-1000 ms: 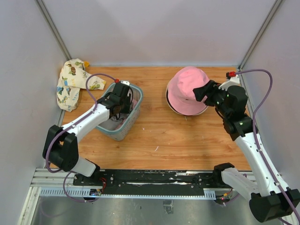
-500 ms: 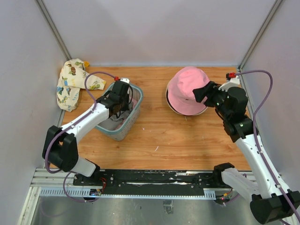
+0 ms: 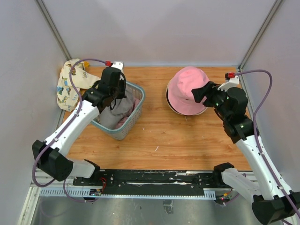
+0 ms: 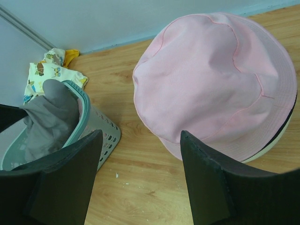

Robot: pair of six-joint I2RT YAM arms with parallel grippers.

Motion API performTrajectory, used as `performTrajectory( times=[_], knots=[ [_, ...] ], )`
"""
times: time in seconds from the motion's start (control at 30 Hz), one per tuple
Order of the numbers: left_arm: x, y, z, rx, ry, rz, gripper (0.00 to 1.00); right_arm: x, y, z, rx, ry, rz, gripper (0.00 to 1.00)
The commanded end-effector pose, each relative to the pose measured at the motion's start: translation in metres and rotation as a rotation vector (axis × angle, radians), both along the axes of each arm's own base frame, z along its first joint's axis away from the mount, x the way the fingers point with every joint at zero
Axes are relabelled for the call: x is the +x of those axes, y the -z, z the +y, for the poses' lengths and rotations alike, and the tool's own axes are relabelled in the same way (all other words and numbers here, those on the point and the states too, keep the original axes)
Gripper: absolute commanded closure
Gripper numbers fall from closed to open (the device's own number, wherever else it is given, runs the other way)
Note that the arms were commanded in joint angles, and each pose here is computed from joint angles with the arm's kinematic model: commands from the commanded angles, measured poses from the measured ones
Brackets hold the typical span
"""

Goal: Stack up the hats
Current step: Pick up the hat from the bin.

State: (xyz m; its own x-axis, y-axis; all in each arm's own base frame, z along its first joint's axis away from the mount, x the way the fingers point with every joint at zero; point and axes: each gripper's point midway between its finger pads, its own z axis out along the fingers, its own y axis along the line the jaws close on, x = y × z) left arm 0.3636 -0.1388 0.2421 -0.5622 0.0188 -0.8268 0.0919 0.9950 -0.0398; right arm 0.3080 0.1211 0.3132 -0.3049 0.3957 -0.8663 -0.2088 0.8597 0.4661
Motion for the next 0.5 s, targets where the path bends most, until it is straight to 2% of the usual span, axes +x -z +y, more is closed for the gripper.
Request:
performTrajectory(
  times=[0.0,0.37,0.47],
  knots=[
    [-0.007,-0.074,0.002,-0.058,0.022,-0.140,0.99,-0.006,-0.027,0.011,-0.002,-0.034,-0.068,0.32],
    [-0.030,-0.149,-0.002,-0.134,0.099,-0.229,0.99,-0.016,-0.042,0.055,0.010,-0.160,-0.109,0.31],
    [-0.035,-0.172,-0.007,-0.173,0.134,-0.259,0.99,-0.022,-0.046,0.073,0.064,-0.223,-0.119,0.31]
  ],
)
